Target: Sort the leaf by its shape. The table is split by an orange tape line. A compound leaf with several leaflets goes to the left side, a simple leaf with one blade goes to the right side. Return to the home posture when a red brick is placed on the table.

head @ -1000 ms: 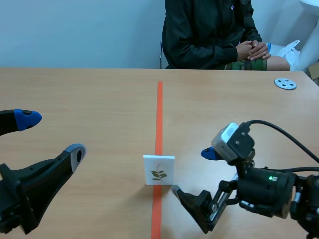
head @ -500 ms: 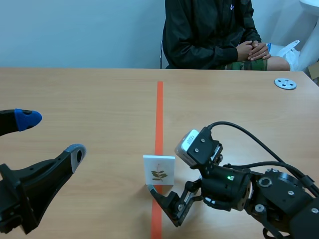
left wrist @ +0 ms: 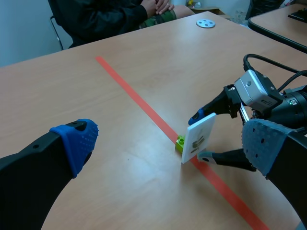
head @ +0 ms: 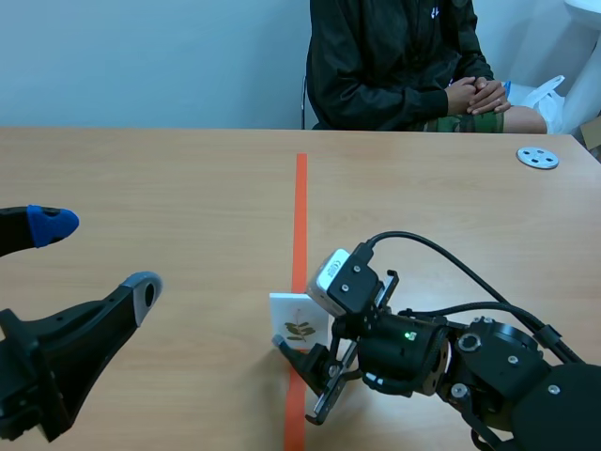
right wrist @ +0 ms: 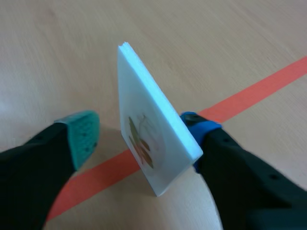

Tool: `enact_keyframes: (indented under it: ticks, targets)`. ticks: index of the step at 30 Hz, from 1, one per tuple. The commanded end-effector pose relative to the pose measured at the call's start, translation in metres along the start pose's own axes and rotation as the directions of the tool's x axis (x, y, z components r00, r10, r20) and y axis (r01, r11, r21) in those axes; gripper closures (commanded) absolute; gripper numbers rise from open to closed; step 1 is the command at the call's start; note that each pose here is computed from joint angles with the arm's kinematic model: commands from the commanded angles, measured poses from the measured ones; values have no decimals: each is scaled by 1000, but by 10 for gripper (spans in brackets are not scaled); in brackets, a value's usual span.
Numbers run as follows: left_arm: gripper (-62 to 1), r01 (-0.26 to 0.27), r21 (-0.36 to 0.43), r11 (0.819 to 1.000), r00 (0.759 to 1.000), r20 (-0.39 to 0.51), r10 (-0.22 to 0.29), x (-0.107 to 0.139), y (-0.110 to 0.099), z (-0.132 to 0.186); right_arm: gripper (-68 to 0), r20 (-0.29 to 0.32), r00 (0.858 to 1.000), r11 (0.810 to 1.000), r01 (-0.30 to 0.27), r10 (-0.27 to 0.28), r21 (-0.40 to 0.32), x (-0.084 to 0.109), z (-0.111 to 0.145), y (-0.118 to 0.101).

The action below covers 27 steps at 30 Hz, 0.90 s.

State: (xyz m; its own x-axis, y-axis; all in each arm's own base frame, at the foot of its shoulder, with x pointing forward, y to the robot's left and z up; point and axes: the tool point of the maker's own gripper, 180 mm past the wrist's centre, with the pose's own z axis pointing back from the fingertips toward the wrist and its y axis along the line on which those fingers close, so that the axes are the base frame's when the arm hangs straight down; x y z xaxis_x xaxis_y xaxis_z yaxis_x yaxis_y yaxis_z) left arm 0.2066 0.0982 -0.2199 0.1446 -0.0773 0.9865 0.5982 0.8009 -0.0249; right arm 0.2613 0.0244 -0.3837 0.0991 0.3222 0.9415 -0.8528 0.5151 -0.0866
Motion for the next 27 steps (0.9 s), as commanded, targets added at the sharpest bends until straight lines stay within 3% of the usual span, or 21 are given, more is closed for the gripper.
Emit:
enact_keyframes:
  ticks: [1, 6, 9, 16, 24, 27]
  targets:
    - [-623, -5, -5, 1000, 999, 32, 6, 8, -2, -2, -301, 31, 999, 1000, -14, 14, -9, 11, 0, -7]
    - [-623, -5, -5, 1000, 999, 32, 6, 8, -2, -2, -203, 19, 1000, 1000, -14, 14, -9, 9, 0, -7]
    - [-623, -5, -5, 1000, 999, 32, 6, 8, -2, -2, -110, 17, 1000, 1000, -12, 13, -8, 8, 0, -6]
    - [-623, -5, -5, 1000, 999, 33, 6, 8, -2, -2, -16, 17, 1000, 1000, -13, 13, -6, 7, 1, -6]
    - [-623, -5, -5, 1000, 999, 32, 6, 8, -2, -2, -13, 88, 995, 999, -37, 39, -20, 22, 14, -19]
    - [-623, -5, -5, 1000, 999, 33, 6, 8, -2, -2, -13, 121, 993, 999, -11, 16, -39, 33, 25, -31]
